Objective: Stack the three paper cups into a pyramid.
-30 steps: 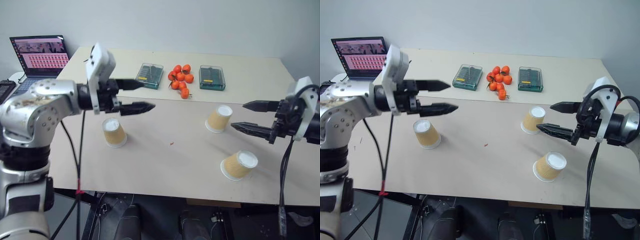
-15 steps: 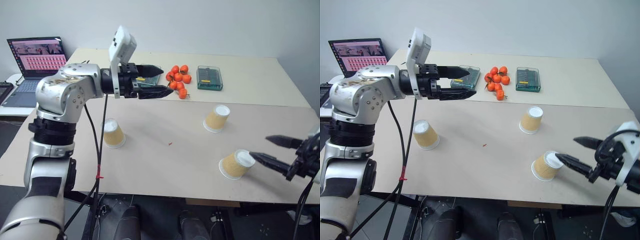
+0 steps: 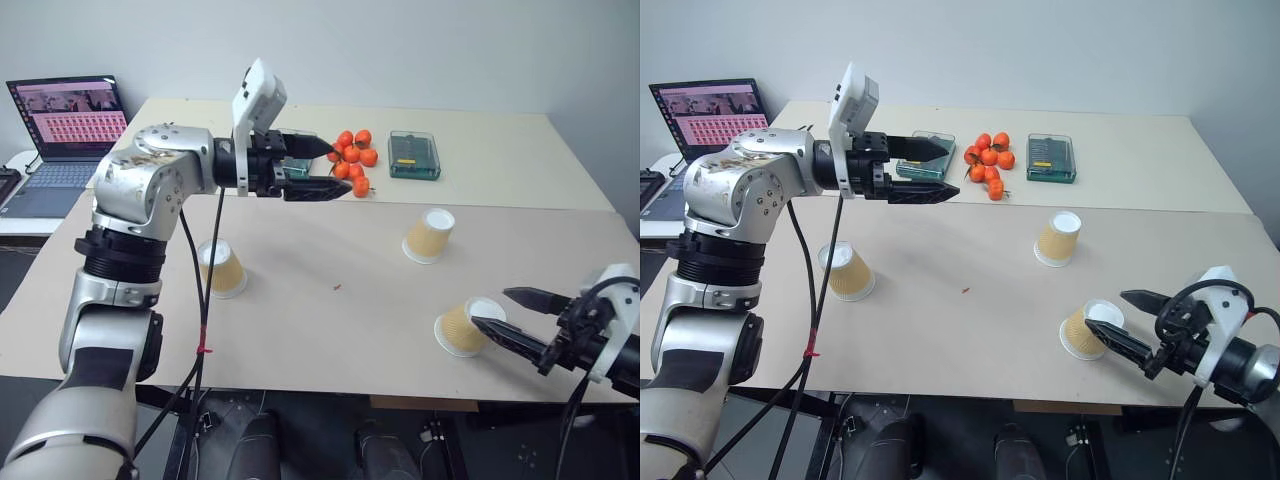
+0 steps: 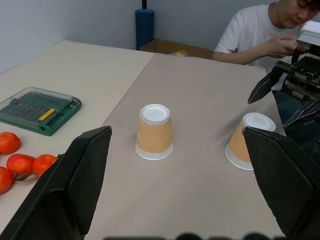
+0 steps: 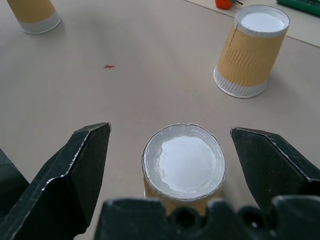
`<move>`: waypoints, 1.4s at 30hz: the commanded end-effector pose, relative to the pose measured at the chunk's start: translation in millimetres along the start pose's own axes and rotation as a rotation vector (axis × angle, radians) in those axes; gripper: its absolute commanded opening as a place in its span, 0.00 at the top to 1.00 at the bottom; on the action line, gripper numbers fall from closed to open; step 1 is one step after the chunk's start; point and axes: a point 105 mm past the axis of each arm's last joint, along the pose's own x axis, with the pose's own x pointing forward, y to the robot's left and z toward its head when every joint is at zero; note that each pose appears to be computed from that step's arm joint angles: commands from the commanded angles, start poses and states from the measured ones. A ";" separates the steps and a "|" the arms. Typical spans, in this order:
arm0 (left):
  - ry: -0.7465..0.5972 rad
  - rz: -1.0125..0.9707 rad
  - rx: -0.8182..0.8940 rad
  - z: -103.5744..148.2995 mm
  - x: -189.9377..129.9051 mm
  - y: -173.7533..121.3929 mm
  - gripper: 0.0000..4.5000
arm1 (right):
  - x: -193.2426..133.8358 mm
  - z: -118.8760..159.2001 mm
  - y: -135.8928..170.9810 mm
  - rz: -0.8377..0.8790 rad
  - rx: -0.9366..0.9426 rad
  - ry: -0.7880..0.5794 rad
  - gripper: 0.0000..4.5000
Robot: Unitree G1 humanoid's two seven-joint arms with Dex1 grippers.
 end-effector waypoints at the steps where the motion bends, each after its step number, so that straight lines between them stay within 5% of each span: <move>1: -0.023 0.041 0.084 23.6 -8.4 -1.8 0.00 | 8.0 5.5 -7.2 -0.007 -0.050 -0.008 0.00; 25: -0.029 0.097 0.075 25.9 -16.8 0.3 0.00 | 2.1 -16.4 -14.6 -0.004 -0.048 0.080 0.00; 31: -0.030 0.100 0.073 26.4 -16.3 0.8 0.00 | 5.8 -13.1 -15.6 -0.004 -0.052 0.066 0.39; 42: -0.030 0.146 0.073 23.0 -26.3 3.4 0.00 | 47.6 29.7 -2.6 0.139 -0.165 -0.010 0.41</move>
